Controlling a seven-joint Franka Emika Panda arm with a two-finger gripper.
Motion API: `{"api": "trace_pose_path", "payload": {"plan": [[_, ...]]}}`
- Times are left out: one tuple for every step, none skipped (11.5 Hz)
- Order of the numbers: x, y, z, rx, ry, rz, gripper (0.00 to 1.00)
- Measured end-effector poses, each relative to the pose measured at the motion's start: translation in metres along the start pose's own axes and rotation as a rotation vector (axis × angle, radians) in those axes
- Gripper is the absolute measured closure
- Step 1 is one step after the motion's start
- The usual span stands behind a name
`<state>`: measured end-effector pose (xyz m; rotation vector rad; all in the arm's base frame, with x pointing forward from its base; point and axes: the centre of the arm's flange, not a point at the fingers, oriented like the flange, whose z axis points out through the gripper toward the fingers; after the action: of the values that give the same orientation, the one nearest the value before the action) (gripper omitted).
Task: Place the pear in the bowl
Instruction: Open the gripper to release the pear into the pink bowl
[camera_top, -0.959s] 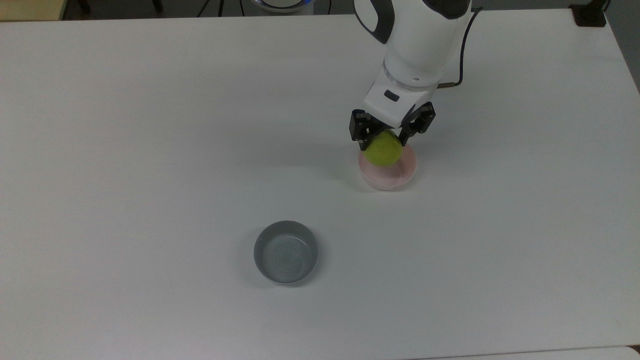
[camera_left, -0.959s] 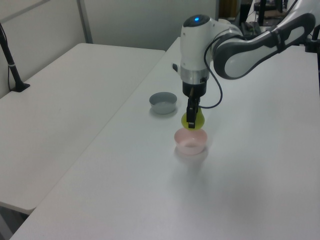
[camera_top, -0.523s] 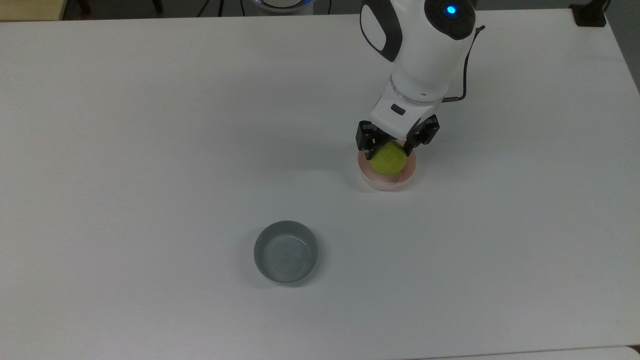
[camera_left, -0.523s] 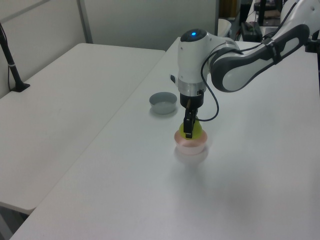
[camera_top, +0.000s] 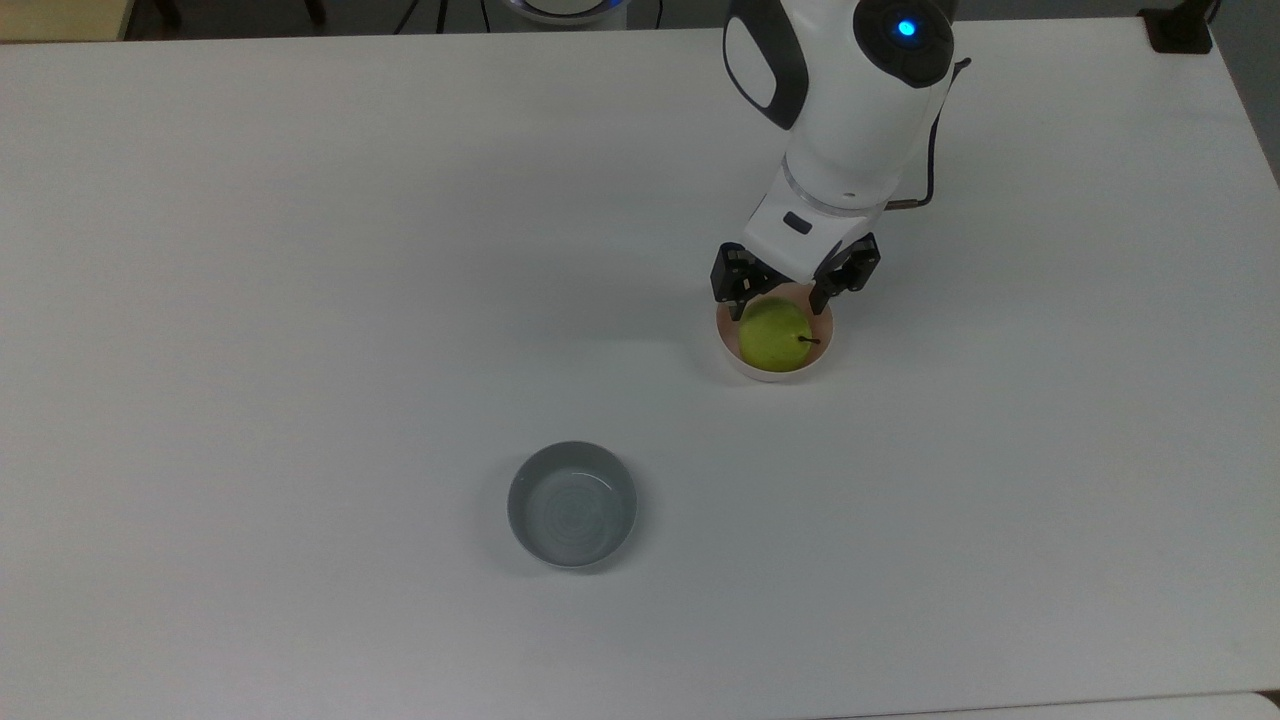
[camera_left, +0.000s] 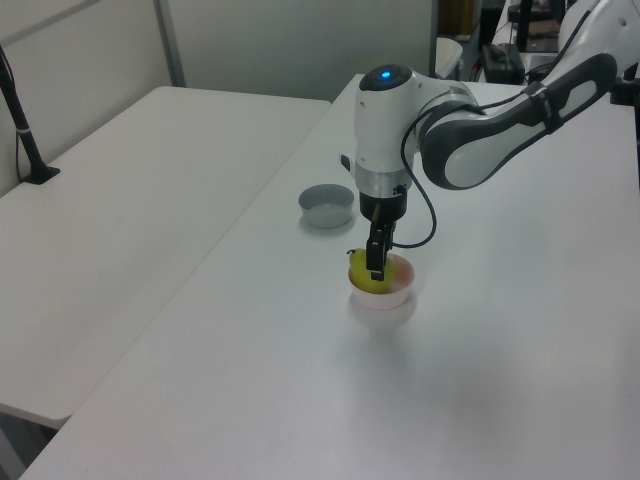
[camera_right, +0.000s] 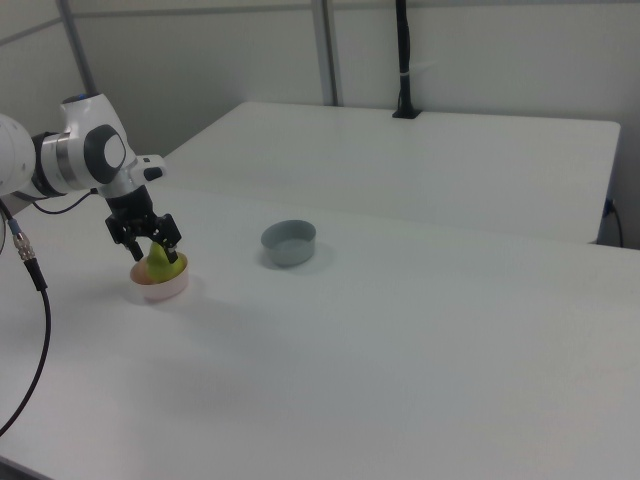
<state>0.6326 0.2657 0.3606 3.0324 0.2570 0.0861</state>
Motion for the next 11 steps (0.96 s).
{"api": "trace_pose_path", "payload": {"plan": [[0.0, 0.0, 0.0, 0.0, 0.0, 0.009, 0.01], [0.0, 0.0, 0.0, 0.0, 0.0, 0.014, 0.0], [0.0, 0.001, 0.0, 0.0, 0.0, 0.015, 0.0], [0.0, 0.001, 0.0, 0.0, 0.001, 0.016, 0.0], [0.001, 0.001, -0.001, 0.0, 0.002, 0.017, 0.0], [0.001, 0.001, -0.002, 0.001, 0.004, 0.017, 0.0], [0.002, 0.001, -0.004, 0.002, 0.007, 0.018, 0.0], [0.002, 0.001, -0.007, 0.003, 0.013, 0.019, 0.0], [0.003, 0.002, -0.013, 0.003, 0.02, 0.022, 0.0], [0.002, 0.005, -0.023, 0.001, 0.025, 0.026, 0.0], [0.002, 0.009, -0.041, -0.006, 0.027, 0.032, 0.0]]}}
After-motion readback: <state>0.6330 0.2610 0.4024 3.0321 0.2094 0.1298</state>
